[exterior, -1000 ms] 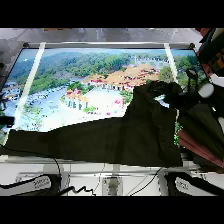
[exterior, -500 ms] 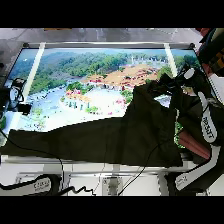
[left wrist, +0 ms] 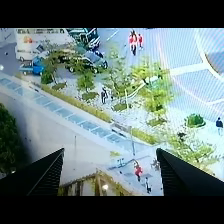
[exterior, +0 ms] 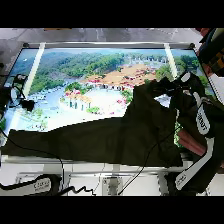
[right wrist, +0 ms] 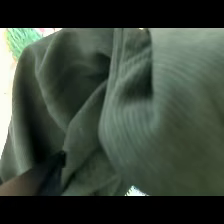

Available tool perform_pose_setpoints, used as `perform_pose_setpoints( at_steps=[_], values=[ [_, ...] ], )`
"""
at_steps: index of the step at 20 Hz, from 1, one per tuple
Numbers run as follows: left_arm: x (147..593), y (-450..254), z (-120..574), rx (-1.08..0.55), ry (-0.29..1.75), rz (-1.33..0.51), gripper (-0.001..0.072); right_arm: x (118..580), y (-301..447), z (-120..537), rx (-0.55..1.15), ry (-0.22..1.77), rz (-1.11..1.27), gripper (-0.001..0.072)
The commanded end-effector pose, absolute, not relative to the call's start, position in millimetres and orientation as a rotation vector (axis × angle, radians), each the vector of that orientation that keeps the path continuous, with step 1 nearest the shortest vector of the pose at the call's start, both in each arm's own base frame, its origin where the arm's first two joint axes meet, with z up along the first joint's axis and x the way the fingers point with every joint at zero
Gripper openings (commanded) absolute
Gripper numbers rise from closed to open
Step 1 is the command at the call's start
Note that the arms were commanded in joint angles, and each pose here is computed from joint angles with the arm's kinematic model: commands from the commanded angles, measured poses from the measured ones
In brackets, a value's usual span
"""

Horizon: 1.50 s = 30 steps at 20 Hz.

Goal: Fold the clothes and pants, and hang the long-sleeved shirts on hangers.

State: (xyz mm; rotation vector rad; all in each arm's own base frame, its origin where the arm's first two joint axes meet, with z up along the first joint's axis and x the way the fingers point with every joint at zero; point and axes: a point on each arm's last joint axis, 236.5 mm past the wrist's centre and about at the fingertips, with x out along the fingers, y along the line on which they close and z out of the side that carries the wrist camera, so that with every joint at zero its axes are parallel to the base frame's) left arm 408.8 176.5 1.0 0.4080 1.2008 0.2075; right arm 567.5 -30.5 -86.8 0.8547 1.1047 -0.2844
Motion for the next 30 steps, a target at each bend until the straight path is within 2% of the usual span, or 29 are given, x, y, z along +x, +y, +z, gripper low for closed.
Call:
perform_pose_setpoints(
  at_steps=[1, 2, 3, 4, 5, 8, 11, 14, 17, 20, 22, 24, 25, 26, 27, 30],
  values=[
    [411, 175, 1, 0.402, 1.192, 0.204, 0.0646, 575, -19, -104, 0.855, 1.103, -0.274, 0.0420],
    [411, 175, 1, 0.402, 1.191, 0.204, 0.0646, 582, -18, -99, 0.829, 1.075, -0.262, 0.0298],
    [411, 175, 1, 0.402, 1.192, 0.204, 0.0647, 586, -14, -94, 0.797, 1.064, -0.239, 0.0210],
    [411, 175, 1, 0.403, 1.192, 0.204, 0.0646, 586, -13, -91, 0.753, 1.072, -0.228, 0.0154],
    [411, 175, 1, 0.403, 1.192, 0.204, 0.0647, 589, -12, -83, 0.702, 1.067, -0.194, 0.0031],
    [411, 175, 1, 0.402, 1.191, 0.204, 0.0647, 610, 12, -28, 0.560, 0.998, -0.049, 0.0030],
    [411, 173, 1, 0.404, 1.193, 0.200, 0.0646, 632, 64, 65, 0.357, 0.838, 0.151, 0.0030],
    [416, 161, 1, 0.422, 1.187, 0.175, 0.0646, 615, 150, 145, 0.172, 0.675, 0.390, 0.0031],
    [423, 141, 1, 0.449, 1.176, 0.134, 0.0647, 556, 254, 179, 0.044, 0.632, 0.650, 0.0031],
    [429, 124, 2, 0.420, 1.157, 0.135, 0.0647, 458, 353, 167, -0.117, 0.738, 0.997, 0.0031],
    [429, 124, 2, 0.354, 1.148, 0.178, 0.0646, 379, 387, 141, -0.358, 0.821, 1.250, 0.0031],
    [427, 130, 1, 0.318, 1.149, 0.210, 0.0646, 339, 391, 119, -0.553, 0.856, 1.377, 0.0031],
    [426, 131, 1, 0.307, 1.151, 0.219, 0.0647, 343, 389, 111, -0.594, 0.870, 1.337, 0.0087],
    [424, 132, 0, 0.297, 1.157, 0.224, 0.0646, 360, 382, 107, -0.603, 0.875, 1.247, 0.0215],
    [422, 131, -1, 0.295, 1.167, 0.224, 0.0647, 391, 370, 107, -0.592, 0.859, 1.098, 0.0300],
    [413, 116, -10, 0.211, 1.213, 0.196, 0.0647, 494, 312, 130, -0.439, 0.739, 0.677, 0.0301]
  ],
)
